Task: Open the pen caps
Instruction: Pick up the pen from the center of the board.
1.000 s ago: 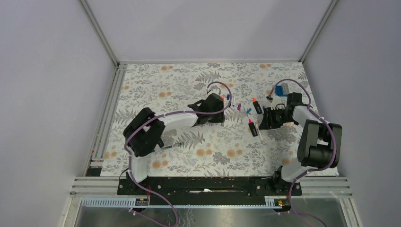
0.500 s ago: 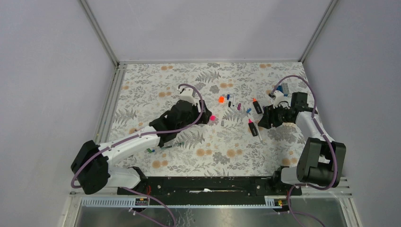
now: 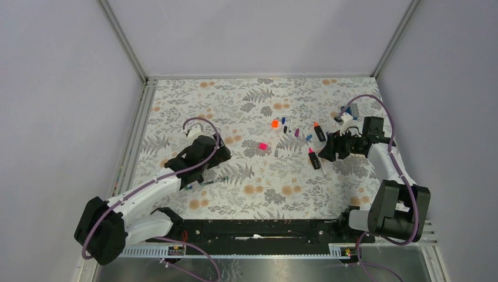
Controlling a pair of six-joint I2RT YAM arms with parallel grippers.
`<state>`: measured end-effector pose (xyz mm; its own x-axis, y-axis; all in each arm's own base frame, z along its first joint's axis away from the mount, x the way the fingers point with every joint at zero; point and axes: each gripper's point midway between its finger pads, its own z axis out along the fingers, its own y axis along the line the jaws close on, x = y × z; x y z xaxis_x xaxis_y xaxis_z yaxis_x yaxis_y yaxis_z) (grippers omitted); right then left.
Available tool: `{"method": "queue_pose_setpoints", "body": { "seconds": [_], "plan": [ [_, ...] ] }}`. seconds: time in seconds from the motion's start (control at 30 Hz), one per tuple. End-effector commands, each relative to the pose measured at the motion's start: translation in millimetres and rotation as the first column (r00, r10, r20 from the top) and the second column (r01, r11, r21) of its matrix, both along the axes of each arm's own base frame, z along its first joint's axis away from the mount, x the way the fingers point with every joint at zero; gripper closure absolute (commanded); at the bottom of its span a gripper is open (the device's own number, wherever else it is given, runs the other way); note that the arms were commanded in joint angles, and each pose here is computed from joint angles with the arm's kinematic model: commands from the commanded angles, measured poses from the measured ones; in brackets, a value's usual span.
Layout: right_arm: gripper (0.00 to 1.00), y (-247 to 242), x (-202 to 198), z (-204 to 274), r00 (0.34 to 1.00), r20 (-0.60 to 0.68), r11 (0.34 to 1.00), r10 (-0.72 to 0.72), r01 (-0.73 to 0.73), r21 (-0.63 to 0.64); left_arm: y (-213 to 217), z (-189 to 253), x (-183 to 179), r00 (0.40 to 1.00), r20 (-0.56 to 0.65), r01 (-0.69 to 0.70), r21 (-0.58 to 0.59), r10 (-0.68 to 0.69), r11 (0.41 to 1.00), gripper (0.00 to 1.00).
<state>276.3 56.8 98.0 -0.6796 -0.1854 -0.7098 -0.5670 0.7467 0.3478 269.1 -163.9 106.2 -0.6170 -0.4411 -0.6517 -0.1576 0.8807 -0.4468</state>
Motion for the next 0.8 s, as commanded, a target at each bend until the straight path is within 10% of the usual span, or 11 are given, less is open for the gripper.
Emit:
{"method": "queue_pose_setpoints", "body": {
  "seconds": [0.0,0.77],
  "plan": [
    [0.33,3,2,9,0.998,0.054,1.000,0.025,-0.025,0.012,32,-7,3,0.982,-0.072,-0.167,0.072,0.172,0.983,0.05],
    [0.32,3,0,8,0.998,0.059,0.999,0.033,-0.034,0.009,103,-70,0,0.893,-0.255,-0.273,0.349,0.371,0.896,0.27]
  ]
}}
